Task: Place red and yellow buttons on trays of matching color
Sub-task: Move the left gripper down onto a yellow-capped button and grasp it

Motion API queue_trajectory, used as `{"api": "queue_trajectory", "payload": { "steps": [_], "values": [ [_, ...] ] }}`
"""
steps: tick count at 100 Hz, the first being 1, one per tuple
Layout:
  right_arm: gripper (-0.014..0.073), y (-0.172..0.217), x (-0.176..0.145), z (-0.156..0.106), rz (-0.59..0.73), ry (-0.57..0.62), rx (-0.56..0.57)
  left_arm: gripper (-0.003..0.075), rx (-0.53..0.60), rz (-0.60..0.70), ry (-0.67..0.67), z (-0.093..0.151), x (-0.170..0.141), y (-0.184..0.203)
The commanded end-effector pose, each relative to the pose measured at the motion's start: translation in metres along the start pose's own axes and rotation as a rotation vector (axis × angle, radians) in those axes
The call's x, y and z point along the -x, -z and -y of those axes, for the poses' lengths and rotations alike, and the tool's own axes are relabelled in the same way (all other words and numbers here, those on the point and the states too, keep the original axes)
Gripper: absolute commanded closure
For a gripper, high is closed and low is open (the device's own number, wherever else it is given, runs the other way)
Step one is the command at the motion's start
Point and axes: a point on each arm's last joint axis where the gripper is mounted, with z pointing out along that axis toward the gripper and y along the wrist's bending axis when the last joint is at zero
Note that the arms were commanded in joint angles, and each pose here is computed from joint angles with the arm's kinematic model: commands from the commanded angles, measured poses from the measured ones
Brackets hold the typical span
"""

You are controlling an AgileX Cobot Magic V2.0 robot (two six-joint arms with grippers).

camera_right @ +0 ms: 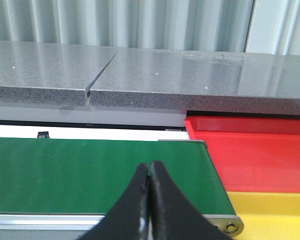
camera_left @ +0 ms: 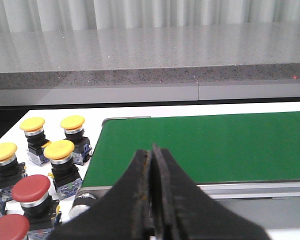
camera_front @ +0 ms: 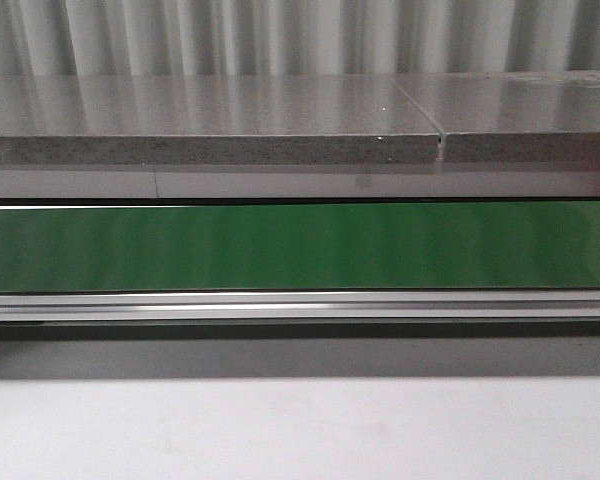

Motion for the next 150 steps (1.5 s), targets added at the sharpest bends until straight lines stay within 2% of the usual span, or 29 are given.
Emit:
{"api": "queue_trajectory", "payload": {
  "steps": [1, 37, 62, 99, 112, 142, 150],
  "values": [
    [0.0662, 0.002, 0.009, -0.001, 0.092, 0.013, 0.01, 0.074, 0.001, 0.072, 0.009, 0.0, -0.005, 0.0],
    [0.0662, 0.002, 0.009, -0.001, 0.092, 0.013, 0.01, 0.074, 0.002, 0.069, 0.009, 0.0, -0.002, 0.001],
    [0.0662, 0.002, 0.009, -0.001, 0.092, 0.013, 0.01, 0.074, -0.002, 0.171, 0.009, 0.001, 0.045, 0.012],
    [0.0662, 0.002, 0.009, -0.001, 0.092, 0.013, 0.01, 0.074, 0.004, -0.026, 0.009, 0.003, 0.107, 0.009],
    [0.0662, 0.002, 0.009, -0.001, 0.092, 0.013, 0.01, 0.074, 0.007, -0.104, 0.009, 0.003, 0.117, -0.003],
    [0.0662, 0.002, 0.009, -0.001, 0.092, 0.013, 0.01, 0.0738, 0.008, -0.191, 0.023, 0.004, 0.144, -0.034],
    [0.0662, 0.002, 0.009, -0.001, 0.092, 0.013, 0.01, 0.0713, 0.009, -0.223, 0.023, 0.004, 0.149, -0.044]
  ]
}}
